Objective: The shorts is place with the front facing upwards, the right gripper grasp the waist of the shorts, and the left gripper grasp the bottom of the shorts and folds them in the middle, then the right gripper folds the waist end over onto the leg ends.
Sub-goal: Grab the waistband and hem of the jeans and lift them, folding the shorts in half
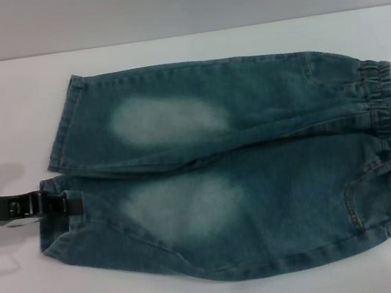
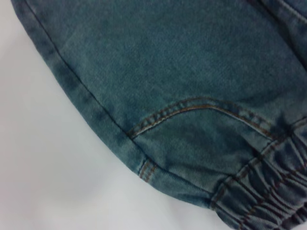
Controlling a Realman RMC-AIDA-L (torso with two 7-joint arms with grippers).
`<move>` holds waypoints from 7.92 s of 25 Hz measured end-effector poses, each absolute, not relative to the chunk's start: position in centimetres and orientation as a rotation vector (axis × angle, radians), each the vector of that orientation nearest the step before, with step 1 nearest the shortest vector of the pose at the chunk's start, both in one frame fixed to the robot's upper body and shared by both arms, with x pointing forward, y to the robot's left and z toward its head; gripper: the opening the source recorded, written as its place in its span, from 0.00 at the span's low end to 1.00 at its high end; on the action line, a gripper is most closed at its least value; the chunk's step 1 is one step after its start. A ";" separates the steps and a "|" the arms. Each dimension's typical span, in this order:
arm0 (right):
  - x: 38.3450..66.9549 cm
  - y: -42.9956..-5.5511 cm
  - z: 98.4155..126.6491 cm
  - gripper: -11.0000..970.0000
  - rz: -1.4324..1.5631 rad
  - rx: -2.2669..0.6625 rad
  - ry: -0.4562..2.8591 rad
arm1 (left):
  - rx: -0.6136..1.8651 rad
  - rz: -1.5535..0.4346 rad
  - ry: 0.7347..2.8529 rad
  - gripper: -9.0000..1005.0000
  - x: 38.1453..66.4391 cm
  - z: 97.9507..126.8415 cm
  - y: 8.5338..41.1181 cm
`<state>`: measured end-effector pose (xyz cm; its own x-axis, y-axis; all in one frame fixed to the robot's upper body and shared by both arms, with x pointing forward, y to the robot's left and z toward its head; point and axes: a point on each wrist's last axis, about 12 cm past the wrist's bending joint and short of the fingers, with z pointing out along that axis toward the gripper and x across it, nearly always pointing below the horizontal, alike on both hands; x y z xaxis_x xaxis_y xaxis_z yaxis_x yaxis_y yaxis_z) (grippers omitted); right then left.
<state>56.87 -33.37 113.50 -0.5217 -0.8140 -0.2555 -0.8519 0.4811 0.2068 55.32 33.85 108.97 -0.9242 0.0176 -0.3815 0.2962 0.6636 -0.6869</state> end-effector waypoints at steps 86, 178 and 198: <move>55.8 -34.7 112.8 0.01 0.622 -1.149 2.307 | 0.190 -1.109 2.441 0.04 56.2 109.8 34.7; 49.3 -35.6 105.2 0.01 0.750 -0.381 1.818 | 0.029 -1.003 1.988 0.05 61.7 112.7 32.6; 52.0 -34.3 102.7 0.02 0.550 -0.106 1.782 | 0.125 -0.625 2.005 0.06 65.5 111.4 28.2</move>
<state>52.00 -34.35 102.65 -0.2881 0.2115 -0.9340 -0.3515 0.8839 0.3085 65.46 28.21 111.39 -0.5027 -0.1706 -0.8475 0.3412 0.8616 -0.3759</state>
